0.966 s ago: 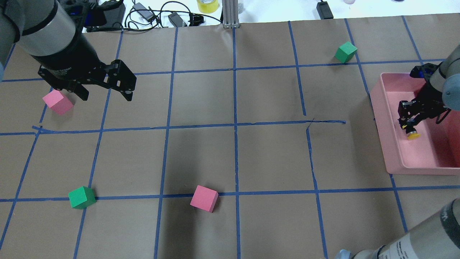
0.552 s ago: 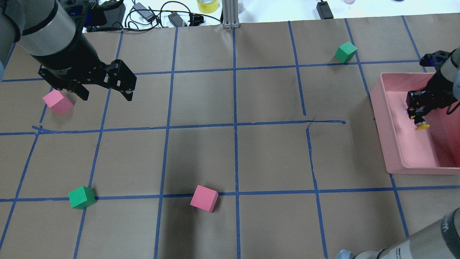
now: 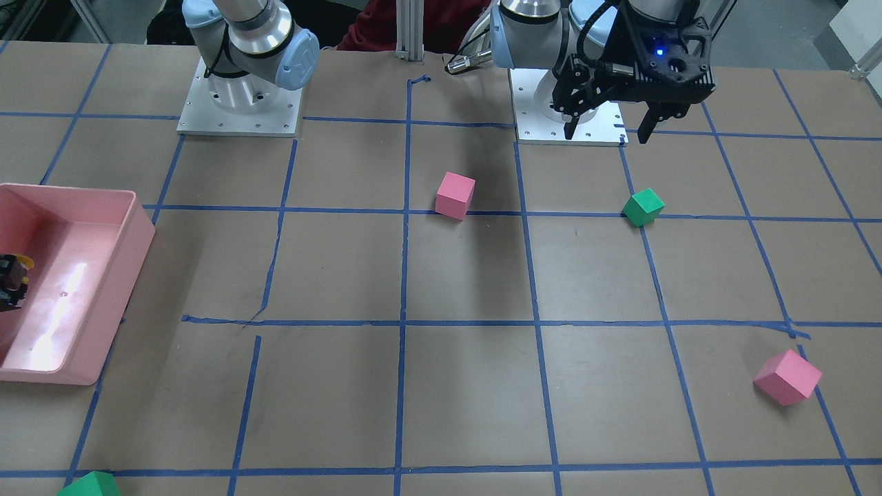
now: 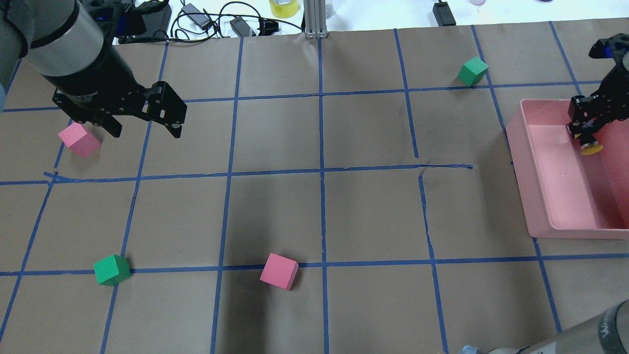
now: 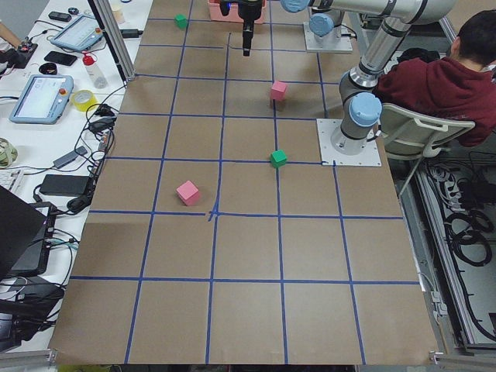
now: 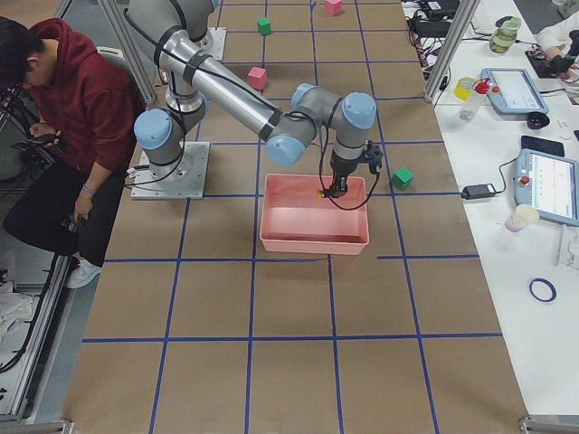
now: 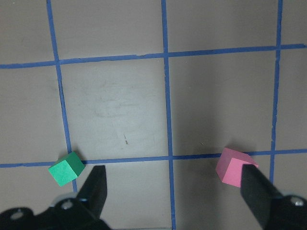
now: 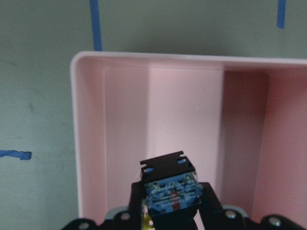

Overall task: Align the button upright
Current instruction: 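Lift the switch out of the bin and carry it toward table center, then lower the switch onto the table and open the right gripper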

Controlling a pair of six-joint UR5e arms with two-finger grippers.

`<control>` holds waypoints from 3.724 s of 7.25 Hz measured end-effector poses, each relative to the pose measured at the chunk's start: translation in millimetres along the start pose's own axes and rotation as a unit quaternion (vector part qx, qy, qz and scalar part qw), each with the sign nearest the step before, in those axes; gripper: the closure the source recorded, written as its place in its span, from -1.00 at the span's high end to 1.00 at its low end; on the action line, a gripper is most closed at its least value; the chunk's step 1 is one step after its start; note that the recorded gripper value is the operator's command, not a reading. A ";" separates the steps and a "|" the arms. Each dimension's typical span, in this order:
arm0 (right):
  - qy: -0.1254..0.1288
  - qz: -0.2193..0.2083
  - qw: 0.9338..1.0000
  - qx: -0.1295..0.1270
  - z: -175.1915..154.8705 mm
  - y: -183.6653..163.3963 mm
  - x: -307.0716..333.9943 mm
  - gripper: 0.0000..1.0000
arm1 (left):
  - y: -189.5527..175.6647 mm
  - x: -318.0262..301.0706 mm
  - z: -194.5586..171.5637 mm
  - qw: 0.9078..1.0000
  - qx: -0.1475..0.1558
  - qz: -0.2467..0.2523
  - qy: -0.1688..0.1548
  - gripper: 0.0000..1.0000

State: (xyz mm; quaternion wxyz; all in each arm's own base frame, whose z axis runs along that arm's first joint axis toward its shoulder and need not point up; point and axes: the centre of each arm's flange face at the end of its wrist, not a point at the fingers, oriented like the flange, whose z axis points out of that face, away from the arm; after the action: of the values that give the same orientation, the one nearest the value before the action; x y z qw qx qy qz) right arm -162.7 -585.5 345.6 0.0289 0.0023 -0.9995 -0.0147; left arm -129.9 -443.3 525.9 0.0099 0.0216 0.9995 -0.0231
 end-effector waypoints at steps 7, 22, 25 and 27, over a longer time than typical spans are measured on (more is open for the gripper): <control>-0.003 0.017 0.998 0.061 1.0 -44.9 -305.7 -1.00 | 0.0 0.0 0.2 1.000 0.000 -0.001 0.000 1.00; -0.092 0.069 0.992 0.044 96.3 -67.3 -539.5 0.96 | 0.1 -0.1 0.8 1.000 -0.001 0.000 -0.001 1.00; -0.097 0.095 0.990 0.046 77.2 -62.0 -536.4 1.00 | 0.1 -0.1 0.8 1.000 -0.001 0.000 -0.001 1.00; -0.090 0.063 0.992 0.058 34.6 -51.4 -515.9 1.00 | 0.1 0.0 0.8 1.000 -0.001 0.000 0.000 1.00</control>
State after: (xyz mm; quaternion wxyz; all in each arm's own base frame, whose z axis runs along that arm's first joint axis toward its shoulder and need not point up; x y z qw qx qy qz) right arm 350.5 -633.1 279.8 -0.0601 -0.0599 -0.9954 0.0453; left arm -129.9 -443.2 525.1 0.0102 0.0214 0.9995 -0.0223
